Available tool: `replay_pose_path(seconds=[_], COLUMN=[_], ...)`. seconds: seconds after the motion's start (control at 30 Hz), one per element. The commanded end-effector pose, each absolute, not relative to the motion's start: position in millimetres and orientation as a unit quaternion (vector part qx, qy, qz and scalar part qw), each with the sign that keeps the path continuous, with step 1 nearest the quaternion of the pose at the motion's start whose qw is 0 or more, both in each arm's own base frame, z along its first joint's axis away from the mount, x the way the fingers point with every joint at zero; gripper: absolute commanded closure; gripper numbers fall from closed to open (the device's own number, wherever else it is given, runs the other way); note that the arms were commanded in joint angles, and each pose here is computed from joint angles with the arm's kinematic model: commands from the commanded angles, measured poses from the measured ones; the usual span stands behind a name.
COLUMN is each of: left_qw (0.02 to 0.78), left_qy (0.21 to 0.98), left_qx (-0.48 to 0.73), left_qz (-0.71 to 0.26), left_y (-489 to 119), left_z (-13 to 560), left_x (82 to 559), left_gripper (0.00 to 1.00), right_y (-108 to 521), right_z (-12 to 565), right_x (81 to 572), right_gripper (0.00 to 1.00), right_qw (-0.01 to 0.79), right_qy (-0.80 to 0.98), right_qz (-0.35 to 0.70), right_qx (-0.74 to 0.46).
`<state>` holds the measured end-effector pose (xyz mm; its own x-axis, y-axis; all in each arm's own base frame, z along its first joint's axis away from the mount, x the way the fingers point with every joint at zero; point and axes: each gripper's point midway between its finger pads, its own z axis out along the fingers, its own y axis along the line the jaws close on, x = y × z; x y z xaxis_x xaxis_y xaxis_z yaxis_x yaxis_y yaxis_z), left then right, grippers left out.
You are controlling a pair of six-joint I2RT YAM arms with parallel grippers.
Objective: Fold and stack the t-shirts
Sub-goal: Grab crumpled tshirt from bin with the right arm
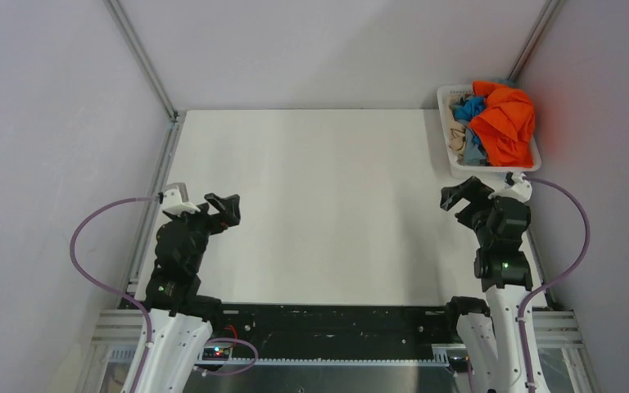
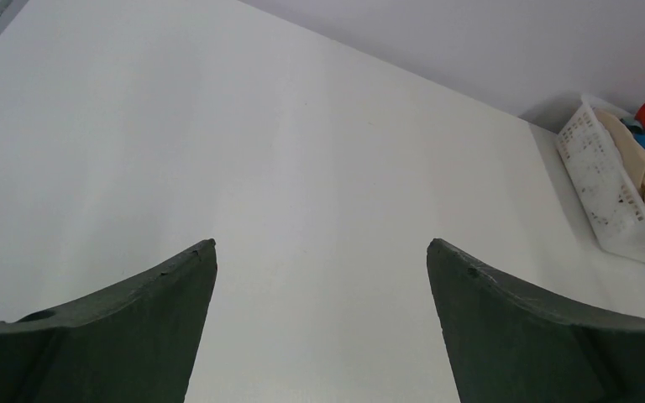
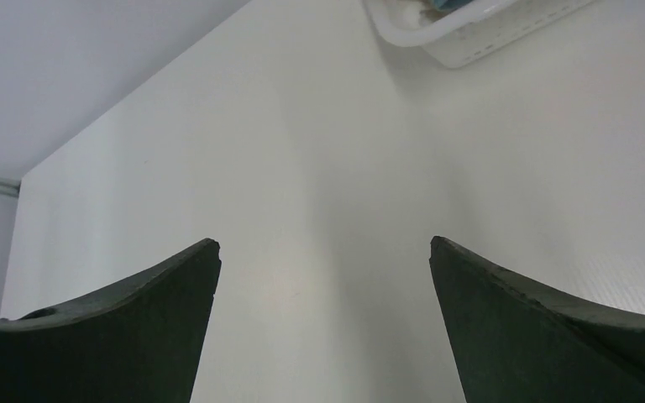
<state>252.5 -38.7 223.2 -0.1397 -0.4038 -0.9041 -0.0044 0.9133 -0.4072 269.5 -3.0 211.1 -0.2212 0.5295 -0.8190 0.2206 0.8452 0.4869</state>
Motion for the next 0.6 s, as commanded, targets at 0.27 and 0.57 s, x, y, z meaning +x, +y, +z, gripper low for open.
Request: replay_pose_path(seconds=[0.27,0.57], left_qw=[0.658,0.653], left_qy=[0.723,0.727], left_qx=[-0.128,-0.149], left_qz=[-0.168,-0.153], left_y=[-42,-34], left_z=[235,229], left_x=[252,256], left_gripper=[0.02,0.02], right_y=[-56,-154], right_z=[301,288], right_x=[348,443], right_gripper=[0.00,0.00], right_qw=[0.590,0.571], right_qy=[0.762,0.756], right_qz=[0.061,0.010], right_qx=[0.261,0.319])
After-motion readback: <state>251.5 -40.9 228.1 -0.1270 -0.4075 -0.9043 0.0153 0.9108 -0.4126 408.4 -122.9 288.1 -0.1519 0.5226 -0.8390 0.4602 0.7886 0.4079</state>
